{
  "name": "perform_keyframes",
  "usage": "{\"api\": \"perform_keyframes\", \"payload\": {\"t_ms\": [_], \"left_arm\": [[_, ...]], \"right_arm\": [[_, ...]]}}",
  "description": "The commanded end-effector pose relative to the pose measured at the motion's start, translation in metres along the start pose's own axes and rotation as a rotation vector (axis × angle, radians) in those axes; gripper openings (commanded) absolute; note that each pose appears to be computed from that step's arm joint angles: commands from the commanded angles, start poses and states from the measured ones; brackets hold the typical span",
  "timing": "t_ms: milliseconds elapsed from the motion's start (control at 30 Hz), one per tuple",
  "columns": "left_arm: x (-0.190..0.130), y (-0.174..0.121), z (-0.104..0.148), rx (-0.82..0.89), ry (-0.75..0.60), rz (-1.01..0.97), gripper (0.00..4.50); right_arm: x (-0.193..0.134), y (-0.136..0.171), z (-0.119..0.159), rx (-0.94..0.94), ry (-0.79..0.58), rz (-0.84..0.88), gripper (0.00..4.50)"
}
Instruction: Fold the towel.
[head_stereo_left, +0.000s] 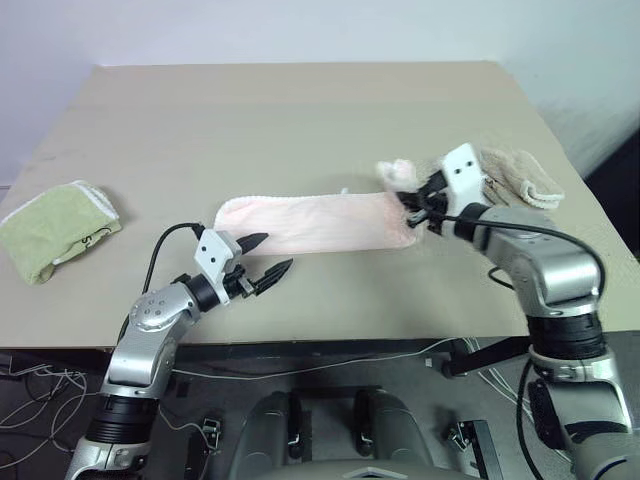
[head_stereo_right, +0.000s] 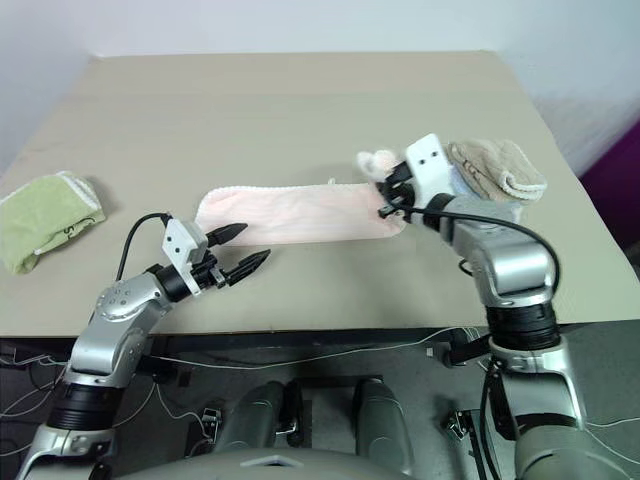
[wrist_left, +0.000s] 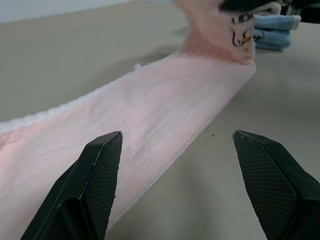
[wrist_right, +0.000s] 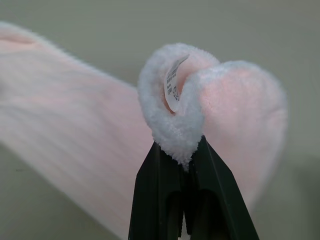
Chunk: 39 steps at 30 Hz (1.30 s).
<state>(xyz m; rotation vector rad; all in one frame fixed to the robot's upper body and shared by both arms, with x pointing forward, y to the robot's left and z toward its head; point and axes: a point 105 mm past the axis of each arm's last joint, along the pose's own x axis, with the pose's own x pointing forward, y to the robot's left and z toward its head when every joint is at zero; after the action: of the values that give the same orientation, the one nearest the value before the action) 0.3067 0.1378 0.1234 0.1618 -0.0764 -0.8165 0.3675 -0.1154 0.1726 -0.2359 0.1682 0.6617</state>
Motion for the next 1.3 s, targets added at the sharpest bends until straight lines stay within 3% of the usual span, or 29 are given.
{"api": "perform_keyframes", "payload": {"t_ms": [33, 200, 500, 633, 967, 1133, 1300], "left_arm": [[0.003, -0.002, 0.009, 0.034, -0.034, -0.011, 3.69], [-0.001, -0.002, 0.009, 0.035, -0.037, 0.006, 3.69], [-0.005, -0.003, 0.008, 0.035, -0.034, 0.028, 3.69], [-0.005, -0.003, 0.009, 0.034, -0.034, 0.024, 3.69], [-0.009, -0.006, 0.009, 0.001, -0.040, 0.025, 3.69], [-0.013, -0.005, 0.012, -0.040, -0.062, 0.056, 3.69], [-0.013, -0.009, 0.008, -0.062, -0.043, 0.062, 3.69]], "right_arm": [[0.017, 0.018, 0.003, -0.032, -0.016, 0.059, 0.02], [0.037, 0.036, -0.019, -0.027, 0.030, 0.115, 0.02], [0.039, 0.038, -0.029, -0.035, 0.053, 0.136, 0.02], [0.034, 0.043, -0.019, 0.006, 0.007, 0.174, 1.00], [-0.009, 0.041, 0.014, -0.029, -0.131, 0.218, 4.47], [-0.017, 0.008, 0.025, -0.043, -0.183, 0.101, 4.47], [0.008, -0.006, 0.013, 0.020, -0.182, 0.065, 2.80]]}}
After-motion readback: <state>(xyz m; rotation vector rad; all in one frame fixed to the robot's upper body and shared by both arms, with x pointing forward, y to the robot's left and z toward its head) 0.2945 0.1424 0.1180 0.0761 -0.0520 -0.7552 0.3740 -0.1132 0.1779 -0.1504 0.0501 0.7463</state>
